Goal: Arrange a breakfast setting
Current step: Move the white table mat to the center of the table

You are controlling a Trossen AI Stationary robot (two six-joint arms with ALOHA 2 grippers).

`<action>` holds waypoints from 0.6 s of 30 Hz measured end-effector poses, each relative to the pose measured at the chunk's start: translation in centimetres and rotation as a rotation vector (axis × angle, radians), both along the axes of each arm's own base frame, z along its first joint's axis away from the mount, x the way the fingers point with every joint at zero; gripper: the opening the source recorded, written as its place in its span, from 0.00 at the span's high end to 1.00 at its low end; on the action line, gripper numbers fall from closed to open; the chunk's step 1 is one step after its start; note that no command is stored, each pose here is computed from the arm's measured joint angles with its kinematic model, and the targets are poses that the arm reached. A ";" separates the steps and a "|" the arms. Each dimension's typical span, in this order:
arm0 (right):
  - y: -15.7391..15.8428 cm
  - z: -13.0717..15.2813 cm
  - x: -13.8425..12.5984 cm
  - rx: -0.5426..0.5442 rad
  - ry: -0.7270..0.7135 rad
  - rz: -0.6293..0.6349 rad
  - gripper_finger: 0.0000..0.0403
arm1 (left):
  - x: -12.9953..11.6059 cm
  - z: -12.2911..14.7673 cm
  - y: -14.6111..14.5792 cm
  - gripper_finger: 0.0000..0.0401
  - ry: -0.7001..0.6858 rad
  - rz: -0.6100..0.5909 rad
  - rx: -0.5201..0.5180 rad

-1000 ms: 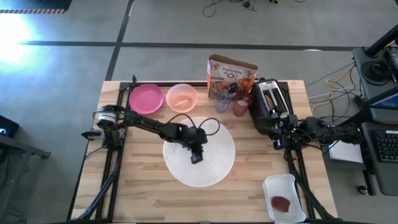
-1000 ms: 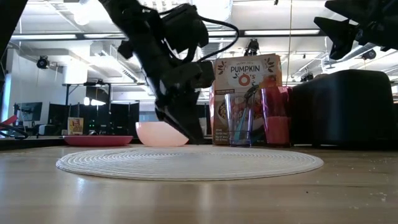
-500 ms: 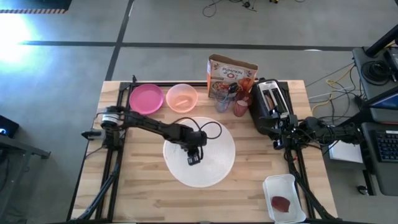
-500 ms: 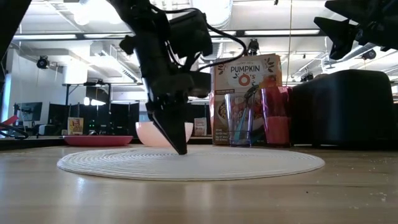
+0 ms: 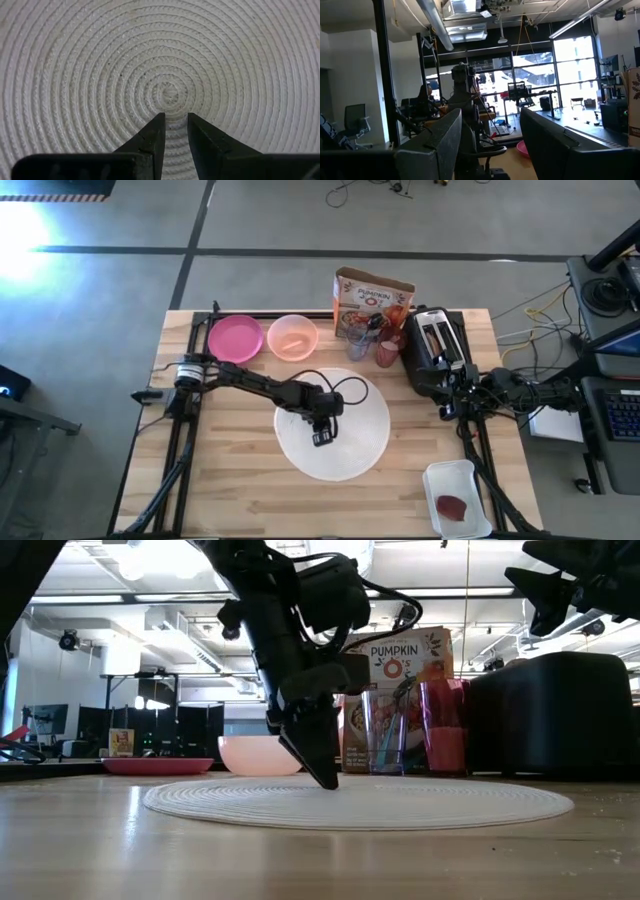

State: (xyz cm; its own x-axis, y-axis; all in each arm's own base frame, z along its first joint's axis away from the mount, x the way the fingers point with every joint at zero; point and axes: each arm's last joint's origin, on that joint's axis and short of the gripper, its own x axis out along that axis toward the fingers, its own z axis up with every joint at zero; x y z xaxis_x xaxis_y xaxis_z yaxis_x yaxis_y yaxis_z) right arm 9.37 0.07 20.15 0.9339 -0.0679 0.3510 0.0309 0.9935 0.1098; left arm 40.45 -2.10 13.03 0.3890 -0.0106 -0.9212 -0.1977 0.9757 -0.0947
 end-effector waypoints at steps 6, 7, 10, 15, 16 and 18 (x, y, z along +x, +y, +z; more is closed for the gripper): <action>0.0 0.0 0.0 0.000 0.000 0.000 0.52 | 0.0 0.0 0.6 0.84 -0.004 0.023 0.042; 0.0 0.0 0.0 0.000 0.000 0.000 0.52 | 0.0 0.0 0.7 0.84 -0.004 0.023 0.044; 0.0 0.0 0.0 0.000 0.000 0.000 0.52 | -0.1 0.3 0.7 0.84 -0.007 0.010 0.052; 0.0 0.0 0.0 0.000 0.000 0.001 0.52 | -0.7 1.6 0.6 0.84 -0.008 0.008 0.074; 0.0 0.0 0.0 0.000 0.000 0.000 0.52 | -0.8 2.1 0.6 0.84 -0.018 0.009 0.084; 0.0 0.0 0.0 0.000 0.000 0.001 0.52 | -1.0 3.2 0.6 0.84 -0.046 0.014 0.101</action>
